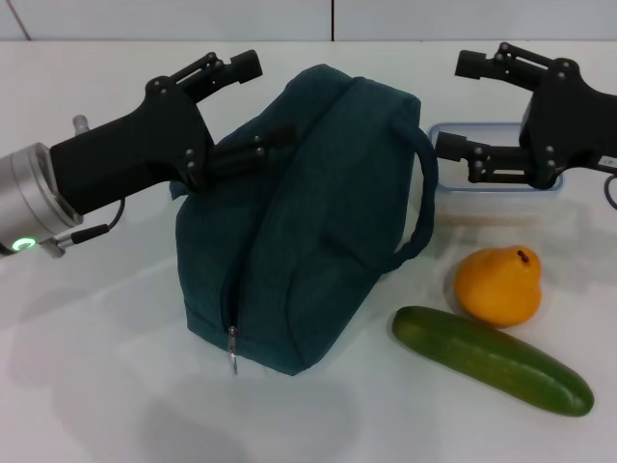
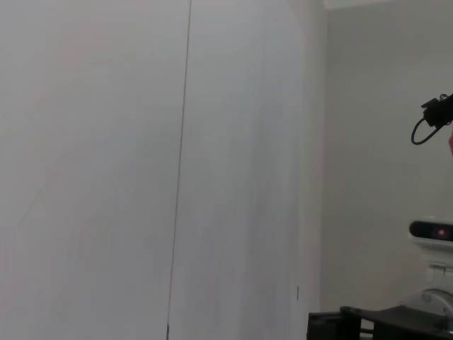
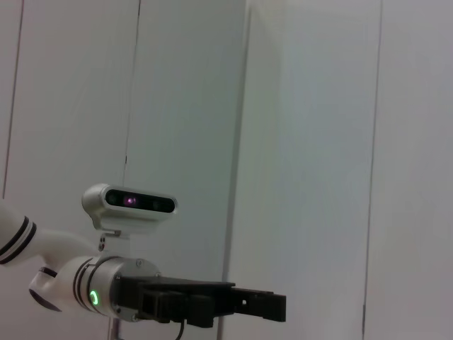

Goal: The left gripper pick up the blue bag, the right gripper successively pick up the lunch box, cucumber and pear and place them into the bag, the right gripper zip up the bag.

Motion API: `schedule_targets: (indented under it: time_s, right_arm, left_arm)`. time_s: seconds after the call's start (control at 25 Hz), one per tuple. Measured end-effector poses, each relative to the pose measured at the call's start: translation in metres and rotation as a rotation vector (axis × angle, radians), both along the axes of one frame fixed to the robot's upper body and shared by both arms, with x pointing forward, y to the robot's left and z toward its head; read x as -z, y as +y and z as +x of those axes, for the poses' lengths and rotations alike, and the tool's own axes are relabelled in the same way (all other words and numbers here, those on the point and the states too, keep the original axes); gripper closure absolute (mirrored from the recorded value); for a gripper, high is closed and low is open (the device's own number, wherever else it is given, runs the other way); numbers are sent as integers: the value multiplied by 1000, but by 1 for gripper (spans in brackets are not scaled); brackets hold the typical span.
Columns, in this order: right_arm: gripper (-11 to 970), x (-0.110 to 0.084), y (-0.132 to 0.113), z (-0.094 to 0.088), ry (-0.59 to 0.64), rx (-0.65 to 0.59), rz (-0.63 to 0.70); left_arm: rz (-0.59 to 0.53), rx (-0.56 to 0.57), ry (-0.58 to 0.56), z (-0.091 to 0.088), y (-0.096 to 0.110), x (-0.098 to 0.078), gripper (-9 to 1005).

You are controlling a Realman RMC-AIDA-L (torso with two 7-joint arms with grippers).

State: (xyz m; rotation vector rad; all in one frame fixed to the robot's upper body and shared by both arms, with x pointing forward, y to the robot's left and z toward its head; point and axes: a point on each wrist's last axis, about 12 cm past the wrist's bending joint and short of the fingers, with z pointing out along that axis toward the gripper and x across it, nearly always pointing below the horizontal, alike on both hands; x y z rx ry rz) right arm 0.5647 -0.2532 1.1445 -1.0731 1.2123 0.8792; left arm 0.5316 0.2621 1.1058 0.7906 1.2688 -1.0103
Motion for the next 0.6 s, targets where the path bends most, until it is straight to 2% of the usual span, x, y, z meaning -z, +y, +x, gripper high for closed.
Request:
schedule_targets:
  time_s: [0.6]
  right_arm:
    - [90, -2, -1, -1, -15, -9, 3]
  left_arm:
    - [2, -1, 12, 0, -1, 1, 154]
